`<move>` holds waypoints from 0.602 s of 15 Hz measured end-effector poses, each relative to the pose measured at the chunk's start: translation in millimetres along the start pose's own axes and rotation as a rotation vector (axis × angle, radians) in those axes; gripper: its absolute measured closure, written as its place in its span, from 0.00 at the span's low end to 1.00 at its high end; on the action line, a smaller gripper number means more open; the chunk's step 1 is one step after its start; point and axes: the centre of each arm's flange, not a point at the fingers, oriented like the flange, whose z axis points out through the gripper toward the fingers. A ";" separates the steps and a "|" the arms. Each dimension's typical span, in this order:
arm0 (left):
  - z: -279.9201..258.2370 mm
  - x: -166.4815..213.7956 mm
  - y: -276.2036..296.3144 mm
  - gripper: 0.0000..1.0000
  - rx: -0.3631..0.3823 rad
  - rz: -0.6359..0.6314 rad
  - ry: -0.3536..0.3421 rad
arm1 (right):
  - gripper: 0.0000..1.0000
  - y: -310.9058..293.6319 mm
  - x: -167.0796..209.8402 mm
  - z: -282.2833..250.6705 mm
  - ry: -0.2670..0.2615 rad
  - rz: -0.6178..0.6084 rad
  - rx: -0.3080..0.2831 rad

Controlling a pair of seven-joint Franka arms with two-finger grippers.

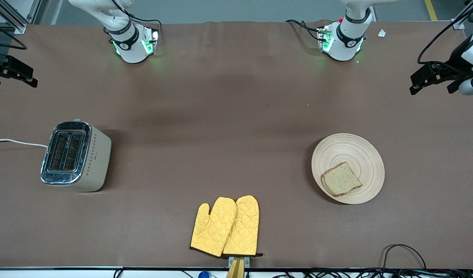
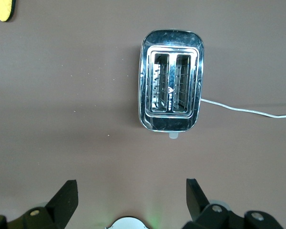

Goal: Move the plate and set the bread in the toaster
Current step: 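Move the left gripper down toward the wooden plate's rim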

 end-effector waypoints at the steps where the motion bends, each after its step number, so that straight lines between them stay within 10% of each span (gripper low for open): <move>1: 0.0 0.0 0.0 0.00 0.000 0.000 0.000 | 0.00 0.5 0.1 0.1 0.001 -0.007 -0.002; 9: 1.5 3.6 -9.4 0.00 -0.001 -0.017 -0.002 | 0.00 20.7 -1.1 22.3 -0.050 -0.039 0.008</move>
